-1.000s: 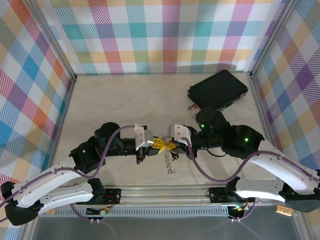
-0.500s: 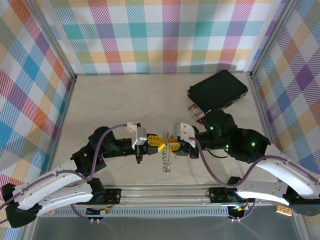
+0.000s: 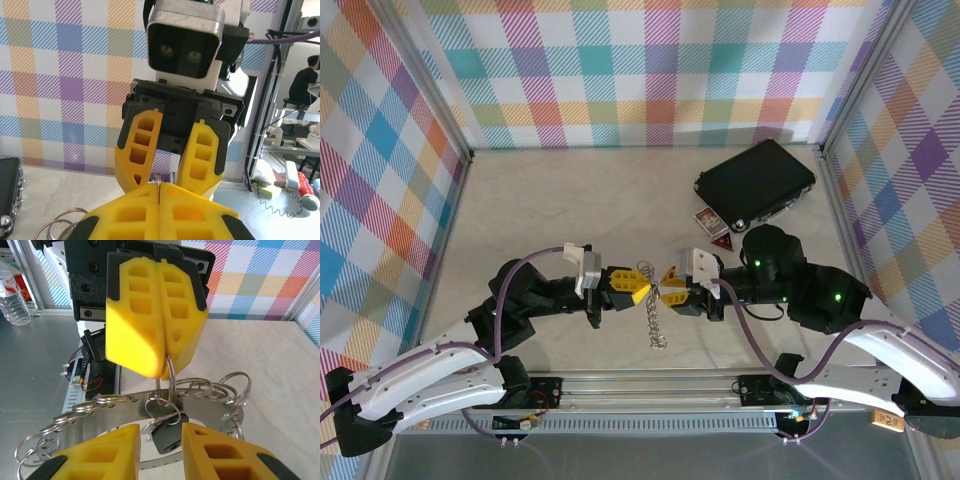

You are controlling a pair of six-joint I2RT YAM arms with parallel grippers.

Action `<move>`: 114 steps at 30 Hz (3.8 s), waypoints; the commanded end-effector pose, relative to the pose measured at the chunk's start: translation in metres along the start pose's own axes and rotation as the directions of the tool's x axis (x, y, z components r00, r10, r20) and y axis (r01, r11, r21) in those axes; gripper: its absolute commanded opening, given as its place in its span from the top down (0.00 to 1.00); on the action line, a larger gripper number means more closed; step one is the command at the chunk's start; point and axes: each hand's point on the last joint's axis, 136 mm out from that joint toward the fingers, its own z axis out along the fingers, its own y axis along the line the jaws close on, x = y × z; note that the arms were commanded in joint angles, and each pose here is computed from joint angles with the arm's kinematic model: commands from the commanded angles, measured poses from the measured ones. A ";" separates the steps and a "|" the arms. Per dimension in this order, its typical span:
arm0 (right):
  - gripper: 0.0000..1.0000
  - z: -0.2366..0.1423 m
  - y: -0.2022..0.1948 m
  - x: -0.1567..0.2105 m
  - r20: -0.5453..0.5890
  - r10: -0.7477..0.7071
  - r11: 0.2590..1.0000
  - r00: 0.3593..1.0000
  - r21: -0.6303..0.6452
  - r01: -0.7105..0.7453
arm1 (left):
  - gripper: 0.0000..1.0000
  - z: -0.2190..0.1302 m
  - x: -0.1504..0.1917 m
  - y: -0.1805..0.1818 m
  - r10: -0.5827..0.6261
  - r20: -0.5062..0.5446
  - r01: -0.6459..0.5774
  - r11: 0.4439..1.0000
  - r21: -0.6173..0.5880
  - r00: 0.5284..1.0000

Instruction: Put the keys on the keyring

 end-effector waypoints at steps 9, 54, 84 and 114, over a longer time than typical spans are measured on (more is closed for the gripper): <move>0.70 -0.004 0.009 -0.011 0.064 -0.002 0.999 0.998 -0.041 0.004 | 1.00 -0.007 -0.030 -0.015 0.030 0.105 -0.035 0.998 0.050 0.994; 0.50 0.030 0.024 0.000 0.188 0.145 0.976 0.971 -0.189 -0.109 | 1.00 -0.012 -0.031 -0.018 0.030 0.120 -0.037 0.998 0.052 0.992; 1.00 0.020 -0.002 0.015 0.146 0.100 0.995 0.984 0.012 -0.103 | 1.00 -0.017 -0.024 -0.011 0.054 0.085 -0.054 0.999 -0.002 0.995; 1.00 0.001 -0.020 0.026 0.002 0.037 0.987 0.999 0.157 -0.037 | 1.00 -0.008 0.038 0.020 0.063 -0.196 -0.085 0.990 -0.108 0.979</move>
